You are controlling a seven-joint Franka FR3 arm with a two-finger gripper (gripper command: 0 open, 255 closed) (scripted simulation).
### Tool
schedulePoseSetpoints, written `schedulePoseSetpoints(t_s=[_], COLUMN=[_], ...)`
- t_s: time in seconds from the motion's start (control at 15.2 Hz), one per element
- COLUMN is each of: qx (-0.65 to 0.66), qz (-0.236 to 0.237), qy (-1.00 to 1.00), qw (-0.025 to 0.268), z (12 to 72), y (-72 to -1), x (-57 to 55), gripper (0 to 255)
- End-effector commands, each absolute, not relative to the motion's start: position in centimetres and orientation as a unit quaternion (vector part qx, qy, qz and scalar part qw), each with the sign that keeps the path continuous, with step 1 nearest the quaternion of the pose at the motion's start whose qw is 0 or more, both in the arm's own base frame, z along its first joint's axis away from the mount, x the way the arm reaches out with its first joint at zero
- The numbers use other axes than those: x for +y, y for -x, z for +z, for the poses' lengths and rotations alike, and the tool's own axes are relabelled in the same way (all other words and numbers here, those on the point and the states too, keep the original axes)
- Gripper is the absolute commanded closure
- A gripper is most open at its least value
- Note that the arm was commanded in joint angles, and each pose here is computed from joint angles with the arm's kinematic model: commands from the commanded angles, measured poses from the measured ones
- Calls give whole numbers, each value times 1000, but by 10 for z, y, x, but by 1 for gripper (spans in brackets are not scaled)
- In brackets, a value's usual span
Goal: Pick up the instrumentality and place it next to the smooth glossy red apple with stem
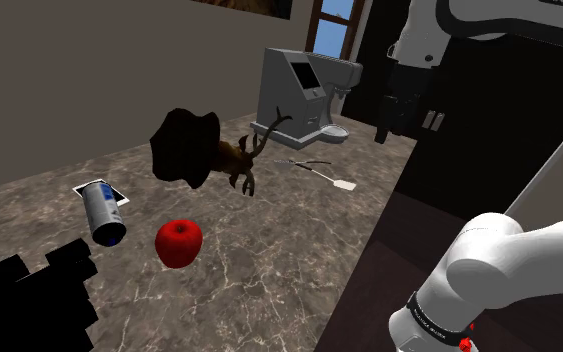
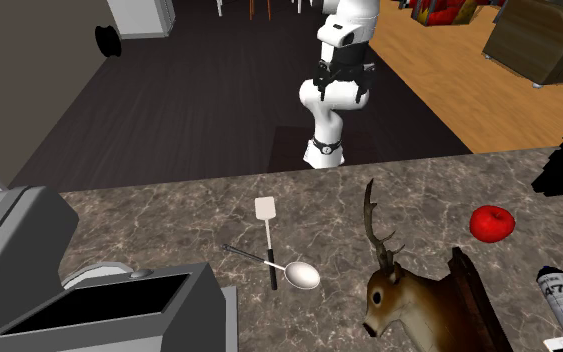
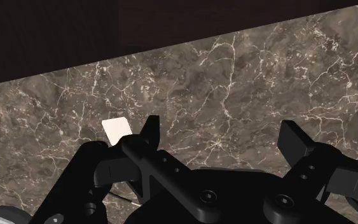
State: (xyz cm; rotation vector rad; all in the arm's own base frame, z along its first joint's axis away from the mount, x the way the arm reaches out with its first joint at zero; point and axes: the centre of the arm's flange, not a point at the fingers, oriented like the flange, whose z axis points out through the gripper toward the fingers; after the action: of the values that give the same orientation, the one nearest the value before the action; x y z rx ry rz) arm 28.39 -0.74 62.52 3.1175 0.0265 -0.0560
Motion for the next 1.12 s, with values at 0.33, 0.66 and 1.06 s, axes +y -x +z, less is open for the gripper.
schedulePoseSetpoints(t_s=[0.33, 0.66, 1.06], qx=[26, 43, 64], qz=[-9, -1, 9], qy=[-1000, -999, -998], qw=[9, 7, 3], z=[583, 541, 491], y=[-320, -358, -407], x=[-40, -72, -107], gripper=[0, 0, 0])
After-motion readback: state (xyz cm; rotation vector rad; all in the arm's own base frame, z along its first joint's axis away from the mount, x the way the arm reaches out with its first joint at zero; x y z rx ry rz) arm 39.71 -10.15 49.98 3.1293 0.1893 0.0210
